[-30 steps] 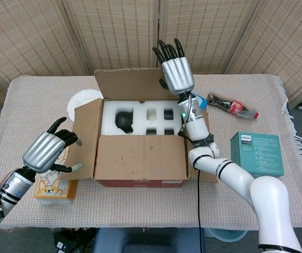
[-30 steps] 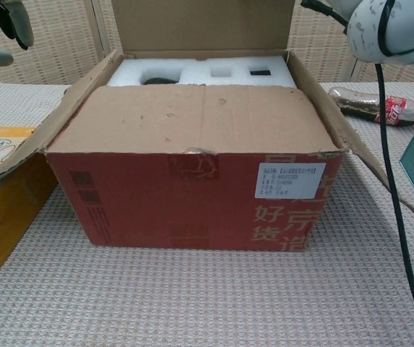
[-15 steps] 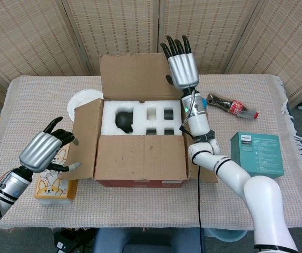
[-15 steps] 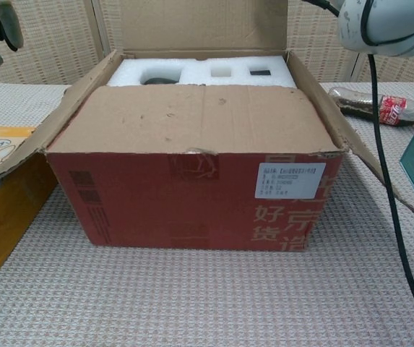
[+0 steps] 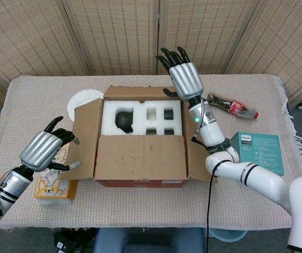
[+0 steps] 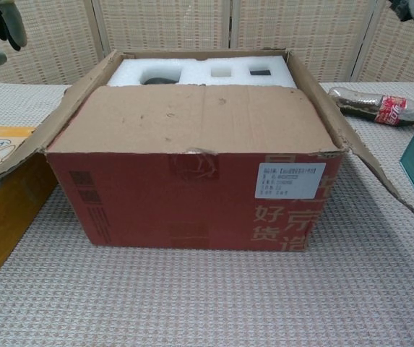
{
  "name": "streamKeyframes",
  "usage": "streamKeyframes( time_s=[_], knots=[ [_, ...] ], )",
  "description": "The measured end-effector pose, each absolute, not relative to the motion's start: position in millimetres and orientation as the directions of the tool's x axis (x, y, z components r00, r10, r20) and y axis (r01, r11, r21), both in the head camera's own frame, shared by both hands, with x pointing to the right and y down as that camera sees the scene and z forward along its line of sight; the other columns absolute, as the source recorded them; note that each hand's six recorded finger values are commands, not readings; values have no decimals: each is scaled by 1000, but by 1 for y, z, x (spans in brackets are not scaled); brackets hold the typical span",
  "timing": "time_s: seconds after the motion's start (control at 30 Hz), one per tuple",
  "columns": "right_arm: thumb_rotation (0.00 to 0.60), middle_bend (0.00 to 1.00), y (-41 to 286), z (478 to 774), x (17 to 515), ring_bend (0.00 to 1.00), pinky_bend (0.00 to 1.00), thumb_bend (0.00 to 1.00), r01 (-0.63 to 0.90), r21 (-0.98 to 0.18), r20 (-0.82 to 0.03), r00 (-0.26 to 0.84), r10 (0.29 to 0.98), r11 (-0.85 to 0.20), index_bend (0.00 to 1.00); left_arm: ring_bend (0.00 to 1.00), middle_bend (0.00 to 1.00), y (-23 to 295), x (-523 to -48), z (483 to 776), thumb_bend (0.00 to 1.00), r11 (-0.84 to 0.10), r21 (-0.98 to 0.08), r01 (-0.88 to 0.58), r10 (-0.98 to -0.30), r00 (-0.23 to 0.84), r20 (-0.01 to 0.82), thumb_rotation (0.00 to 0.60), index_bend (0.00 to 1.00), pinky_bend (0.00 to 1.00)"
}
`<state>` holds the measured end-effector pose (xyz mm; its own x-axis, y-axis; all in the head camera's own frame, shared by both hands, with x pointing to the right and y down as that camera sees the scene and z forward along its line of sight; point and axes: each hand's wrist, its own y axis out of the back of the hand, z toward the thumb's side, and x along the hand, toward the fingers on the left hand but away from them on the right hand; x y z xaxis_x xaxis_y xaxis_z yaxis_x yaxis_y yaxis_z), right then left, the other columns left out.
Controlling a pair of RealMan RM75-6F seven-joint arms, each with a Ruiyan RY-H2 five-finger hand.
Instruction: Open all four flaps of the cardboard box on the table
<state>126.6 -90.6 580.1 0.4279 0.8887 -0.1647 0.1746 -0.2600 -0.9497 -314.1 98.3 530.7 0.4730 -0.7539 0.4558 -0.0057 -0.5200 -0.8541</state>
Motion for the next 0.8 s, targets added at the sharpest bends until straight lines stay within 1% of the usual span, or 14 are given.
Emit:
streamKeyframes(
  time_s=[0.2,0.33,0.53,0.67,0.8],
  knots=[
    [600,99,-55,566,156,133,0,205,179,-903,-269,473,839,-391,144,363,424,98,-311,529,252,-511,-859,-14,-757,481,442,307,410,0],
    [600,108,-26,564,180,145,0,172,155,-856,-365,493,790,-492,144,363,425,98,-310,529,252,-504,-863,-23,-761,484,432,309,410,0],
    [600,153,12,570,200,156,0,138,163,-771,-468,512,720,-616,136,363,425,101,-310,534,252,-508,-861,-28,-761,484,433,306,410,0],
    [600,198,28,576,204,155,0,133,178,-709,-517,526,675,-682,121,363,425,100,-312,538,252,-513,-858,-28,-762,474,440,305,410,0],
    [600,222,40,581,207,154,0,133,187,-655,-553,541,633,-732,114,363,425,100,-316,542,252,-518,-855,-30,-766,461,448,308,410,0]
  ],
)
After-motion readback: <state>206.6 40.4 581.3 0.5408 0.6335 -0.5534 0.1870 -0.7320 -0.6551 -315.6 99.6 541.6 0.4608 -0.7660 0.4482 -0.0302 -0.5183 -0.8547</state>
